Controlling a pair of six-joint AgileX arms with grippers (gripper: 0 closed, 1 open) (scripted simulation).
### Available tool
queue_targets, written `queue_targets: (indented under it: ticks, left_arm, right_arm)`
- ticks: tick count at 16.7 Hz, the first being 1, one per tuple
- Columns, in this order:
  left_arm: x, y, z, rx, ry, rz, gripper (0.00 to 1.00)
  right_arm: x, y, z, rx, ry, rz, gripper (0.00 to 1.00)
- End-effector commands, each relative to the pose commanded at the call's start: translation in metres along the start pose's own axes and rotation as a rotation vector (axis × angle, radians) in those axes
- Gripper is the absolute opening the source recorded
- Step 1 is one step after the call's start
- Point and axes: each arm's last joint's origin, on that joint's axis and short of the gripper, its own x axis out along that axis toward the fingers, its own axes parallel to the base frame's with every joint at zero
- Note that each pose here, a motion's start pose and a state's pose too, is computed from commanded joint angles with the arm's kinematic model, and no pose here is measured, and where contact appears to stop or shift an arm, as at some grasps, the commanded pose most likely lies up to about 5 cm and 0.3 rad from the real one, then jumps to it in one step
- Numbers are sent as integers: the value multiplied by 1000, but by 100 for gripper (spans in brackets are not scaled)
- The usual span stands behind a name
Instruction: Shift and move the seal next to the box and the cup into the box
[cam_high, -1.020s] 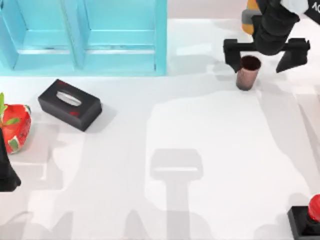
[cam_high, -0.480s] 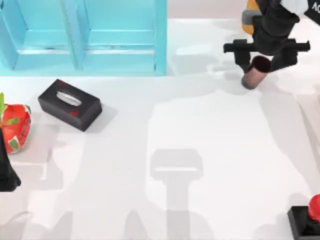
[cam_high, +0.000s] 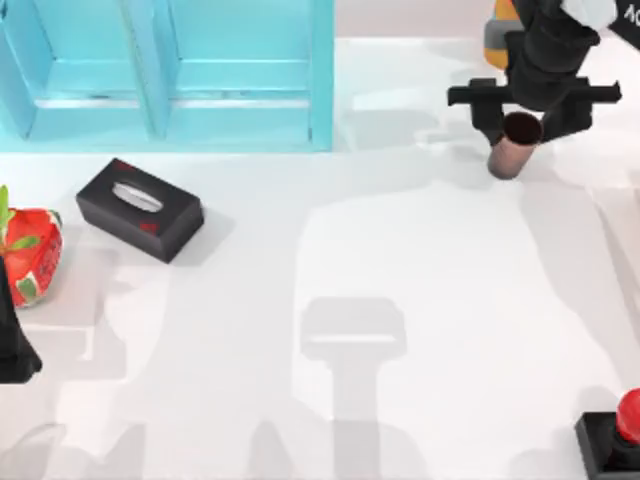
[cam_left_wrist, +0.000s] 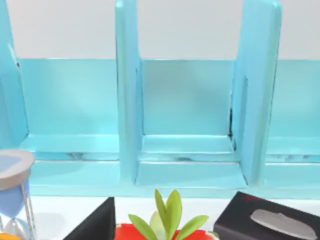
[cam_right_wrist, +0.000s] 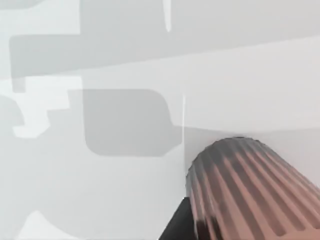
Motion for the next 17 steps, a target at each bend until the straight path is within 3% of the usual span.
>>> queue_targets:
  ticks: [7, 10, 17]
  left_arm:
    - [0, 0, 0, 0, 0, 0, 100]
    - [0, 0, 0, 0, 0, 0, 100]
    - [0, 0, 0, 0, 0, 0, 100]
  right_arm:
    - [0, 1, 0, -2, 1, 1, 0]
    - [-3, -16, 6, -3, 28, -5, 0]
    - [-78, -68, 21, -2, -16, 3, 0]
